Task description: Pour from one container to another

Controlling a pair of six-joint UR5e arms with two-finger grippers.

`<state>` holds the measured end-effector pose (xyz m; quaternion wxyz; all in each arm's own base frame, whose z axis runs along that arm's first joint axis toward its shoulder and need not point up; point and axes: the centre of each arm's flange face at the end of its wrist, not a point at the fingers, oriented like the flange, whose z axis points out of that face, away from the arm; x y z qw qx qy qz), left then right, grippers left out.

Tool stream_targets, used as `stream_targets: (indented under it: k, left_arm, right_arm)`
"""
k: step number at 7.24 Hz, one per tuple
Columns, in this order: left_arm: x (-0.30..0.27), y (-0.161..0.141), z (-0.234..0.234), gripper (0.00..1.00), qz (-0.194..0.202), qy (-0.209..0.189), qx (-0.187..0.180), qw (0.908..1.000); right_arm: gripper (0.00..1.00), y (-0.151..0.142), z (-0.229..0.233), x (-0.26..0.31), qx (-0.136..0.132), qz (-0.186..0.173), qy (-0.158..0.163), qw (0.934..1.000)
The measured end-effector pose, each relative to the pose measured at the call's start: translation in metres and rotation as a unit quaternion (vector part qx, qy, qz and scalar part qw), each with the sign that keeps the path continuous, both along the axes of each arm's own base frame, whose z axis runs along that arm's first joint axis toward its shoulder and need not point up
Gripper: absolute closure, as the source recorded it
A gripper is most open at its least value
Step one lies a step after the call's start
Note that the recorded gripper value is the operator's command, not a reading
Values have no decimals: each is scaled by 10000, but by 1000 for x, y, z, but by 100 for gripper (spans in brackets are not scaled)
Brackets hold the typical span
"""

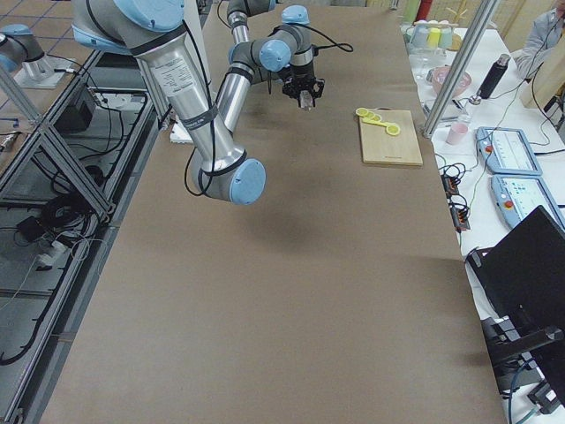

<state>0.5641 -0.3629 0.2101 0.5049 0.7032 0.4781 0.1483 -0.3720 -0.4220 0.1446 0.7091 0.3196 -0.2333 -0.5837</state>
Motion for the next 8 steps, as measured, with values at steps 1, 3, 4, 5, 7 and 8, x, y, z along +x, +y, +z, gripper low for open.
stream_targets:
  k: [1,3,4,5,7,8]
  left_arm:
    - [0,0,0,100,0,-4,-1,10000]
    - [1,0,0,100,0,-6,-2,10000]
    - [1,0,0,100,0,-10,-3,10000]
    - [1,0,-1,100,0,-19,-6,10000]
    - [2,-1,-1,100,0,-27,-9,10000]
    - [2,-1,-1,100,0,-29,-10,10000]
  right_arm:
    - [100,-2,-4,-1,-52,11,58,10000]
    - [100,-4,-12,-1,-145,26,170,9997]
    - [100,-5,-15,-1,-190,29,236,9995]
    - [100,-4,-19,0,-238,36,310,9992]
    - [100,-4,-26,1,-318,53,454,9985]
    - [100,-4,-30,2,-356,56,516,9980]
